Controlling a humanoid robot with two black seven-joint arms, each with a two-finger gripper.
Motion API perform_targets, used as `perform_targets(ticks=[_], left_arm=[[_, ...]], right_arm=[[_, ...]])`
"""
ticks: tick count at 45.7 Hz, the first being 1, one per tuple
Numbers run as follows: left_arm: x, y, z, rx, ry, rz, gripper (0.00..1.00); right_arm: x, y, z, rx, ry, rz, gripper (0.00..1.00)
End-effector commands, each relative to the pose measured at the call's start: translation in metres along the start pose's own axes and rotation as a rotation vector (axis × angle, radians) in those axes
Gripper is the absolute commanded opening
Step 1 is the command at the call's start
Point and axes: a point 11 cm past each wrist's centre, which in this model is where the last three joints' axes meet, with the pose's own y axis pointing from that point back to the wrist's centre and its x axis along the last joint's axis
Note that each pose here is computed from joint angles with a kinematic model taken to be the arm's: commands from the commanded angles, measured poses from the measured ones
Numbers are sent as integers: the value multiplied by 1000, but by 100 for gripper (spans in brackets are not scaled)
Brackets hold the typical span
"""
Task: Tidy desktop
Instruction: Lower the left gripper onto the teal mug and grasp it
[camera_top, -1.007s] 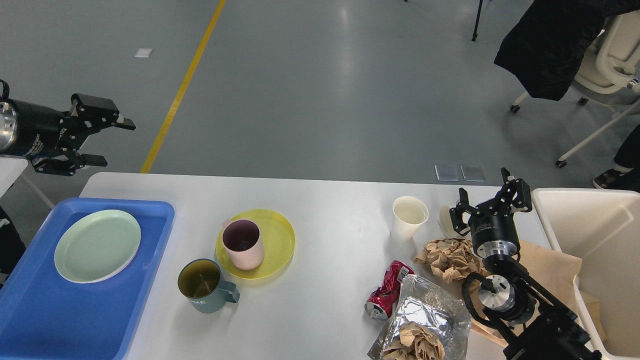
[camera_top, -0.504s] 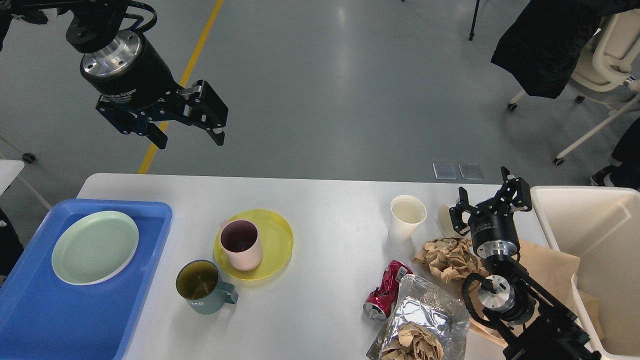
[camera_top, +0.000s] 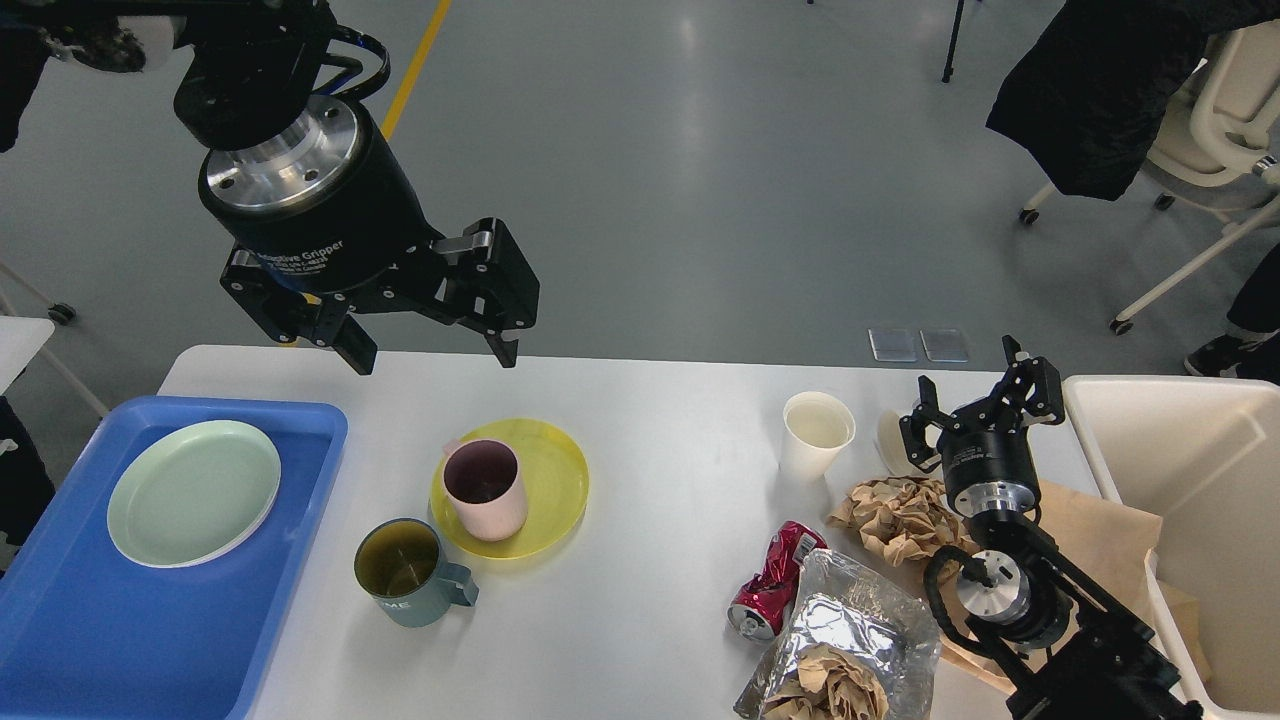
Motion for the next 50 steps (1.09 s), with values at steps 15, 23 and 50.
perform_targets(ticks=[15, 23, 50], left_arm=[[-4, -53, -68, 27, 180, -168, 96], [-16, -109, -115, 77, 267, -229, 96], [-48, -235, -215, 109, 415, -125, 96]], right_arm=[[0, 0, -1, 1, 1, -1, 100], [0, 0, 0, 0, 2, 0, 100], [0, 0, 0, -1, -1, 0, 100]])
